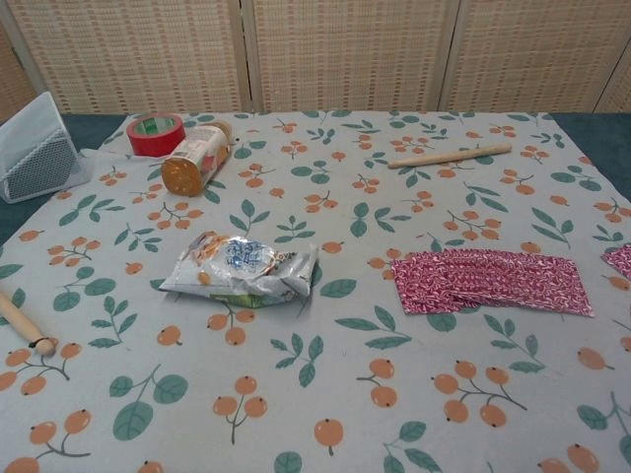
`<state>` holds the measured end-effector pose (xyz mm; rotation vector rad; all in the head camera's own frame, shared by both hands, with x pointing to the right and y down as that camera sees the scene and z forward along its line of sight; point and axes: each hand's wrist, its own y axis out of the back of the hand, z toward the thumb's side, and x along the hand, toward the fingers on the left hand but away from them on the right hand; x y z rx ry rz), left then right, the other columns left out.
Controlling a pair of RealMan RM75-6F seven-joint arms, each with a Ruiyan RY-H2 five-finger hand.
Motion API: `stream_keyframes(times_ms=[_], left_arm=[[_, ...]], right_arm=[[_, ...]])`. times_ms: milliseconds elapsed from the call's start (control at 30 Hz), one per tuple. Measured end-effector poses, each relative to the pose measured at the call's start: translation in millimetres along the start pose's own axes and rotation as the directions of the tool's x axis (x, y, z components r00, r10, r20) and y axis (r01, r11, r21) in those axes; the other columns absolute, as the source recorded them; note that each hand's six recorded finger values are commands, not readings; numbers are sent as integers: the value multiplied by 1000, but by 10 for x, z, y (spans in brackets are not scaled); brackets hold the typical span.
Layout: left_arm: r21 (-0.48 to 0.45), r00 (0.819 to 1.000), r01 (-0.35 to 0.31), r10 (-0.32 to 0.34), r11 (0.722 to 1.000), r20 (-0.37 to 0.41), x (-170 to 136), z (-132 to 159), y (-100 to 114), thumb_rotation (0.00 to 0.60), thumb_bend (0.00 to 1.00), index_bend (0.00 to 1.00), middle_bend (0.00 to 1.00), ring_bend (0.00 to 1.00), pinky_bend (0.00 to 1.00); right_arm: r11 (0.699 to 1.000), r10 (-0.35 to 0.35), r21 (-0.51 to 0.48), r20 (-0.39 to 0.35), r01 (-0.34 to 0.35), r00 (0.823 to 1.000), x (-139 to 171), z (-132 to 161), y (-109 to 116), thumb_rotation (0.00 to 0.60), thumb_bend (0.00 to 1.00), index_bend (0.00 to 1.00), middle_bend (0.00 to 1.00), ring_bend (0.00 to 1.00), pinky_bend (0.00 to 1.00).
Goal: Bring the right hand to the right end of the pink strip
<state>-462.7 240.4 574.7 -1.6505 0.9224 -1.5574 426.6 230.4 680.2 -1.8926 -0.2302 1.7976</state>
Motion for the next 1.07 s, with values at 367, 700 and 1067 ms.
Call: stream_keyframes(times_ms=[367, 700, 1067], left_arm=[[4, 1000, 2, -2, 1000, 0, 1, 7, -5, 600, 457, 93, 0, 46, 384], [3, 1000, 4, -4, 1000, 1, -3, 19, -10, 600, 457, 92, 0, 46, 385], [14, 1000, 2, -2, 1000, 13, 6, 34, -20, 600, 457, 97, 0, 46, 386]], right_arm=[[1000, -9, 22, -2, 9, 1000, 118, 17, 22, 600, 967, 450, 872, 777, 713], [991, -131, 14, -33, 131, 991, 317, 100, 251, 600, 966, 414, 873, 770, 713], [834, -542, -80, 69, 546, 837, 459, 59, 729, 600, 188, 27, 86, 0, 177]])
